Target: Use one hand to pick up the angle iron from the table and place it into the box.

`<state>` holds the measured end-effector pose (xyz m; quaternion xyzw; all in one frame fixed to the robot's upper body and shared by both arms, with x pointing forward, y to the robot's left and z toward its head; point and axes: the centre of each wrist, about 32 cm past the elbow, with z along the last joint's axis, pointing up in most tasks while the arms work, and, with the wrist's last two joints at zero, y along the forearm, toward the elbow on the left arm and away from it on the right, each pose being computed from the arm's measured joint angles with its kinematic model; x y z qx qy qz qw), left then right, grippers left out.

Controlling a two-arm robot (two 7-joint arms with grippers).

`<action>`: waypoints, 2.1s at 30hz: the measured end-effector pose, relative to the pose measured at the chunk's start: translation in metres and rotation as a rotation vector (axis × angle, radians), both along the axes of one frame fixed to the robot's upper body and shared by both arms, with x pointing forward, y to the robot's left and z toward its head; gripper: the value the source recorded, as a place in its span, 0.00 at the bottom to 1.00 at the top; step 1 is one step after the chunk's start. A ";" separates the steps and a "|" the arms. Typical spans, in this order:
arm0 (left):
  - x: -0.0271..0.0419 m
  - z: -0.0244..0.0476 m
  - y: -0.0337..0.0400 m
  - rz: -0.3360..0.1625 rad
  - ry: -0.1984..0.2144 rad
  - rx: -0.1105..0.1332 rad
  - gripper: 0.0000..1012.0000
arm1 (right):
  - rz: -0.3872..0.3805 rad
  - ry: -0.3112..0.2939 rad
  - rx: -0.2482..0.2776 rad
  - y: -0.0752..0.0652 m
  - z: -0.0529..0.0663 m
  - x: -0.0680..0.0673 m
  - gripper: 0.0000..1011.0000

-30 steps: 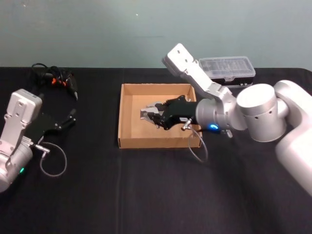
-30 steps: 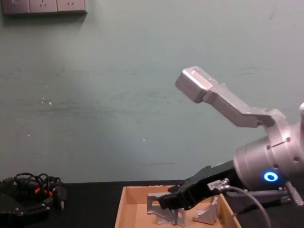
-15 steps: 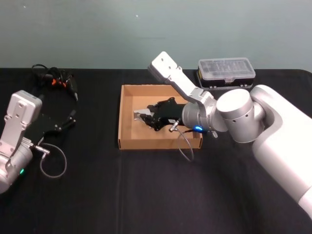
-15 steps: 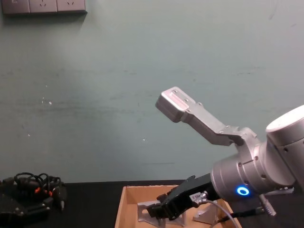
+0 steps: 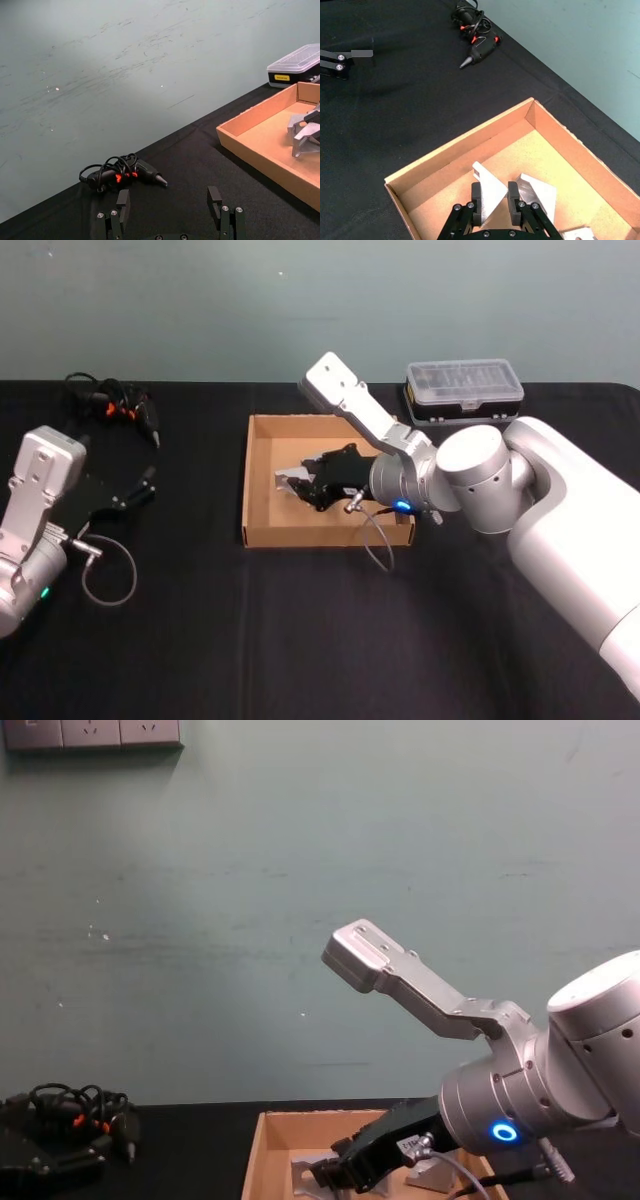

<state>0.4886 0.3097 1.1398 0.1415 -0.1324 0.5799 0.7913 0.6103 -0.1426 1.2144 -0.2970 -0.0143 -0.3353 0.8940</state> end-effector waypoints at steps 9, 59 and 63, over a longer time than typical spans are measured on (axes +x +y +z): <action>0.0000 0.0000 0.0000 0.000 0.000 0.000 1.00 | 0.001 0.001 0.003 0.000 0.000 0.000 0.45; 0.0000 0.0000 0.0000 0.000 0.000 0.000 1.00 | -0.195 -0.271 0.301 -0.082 -0.046 -0.103 0.99; 0.0000 0.0000 0.0000 0.000 0.000 0.000 1.00 | -0.194 -0.272 0.301 -0.082 -0.045 -0.103 0.99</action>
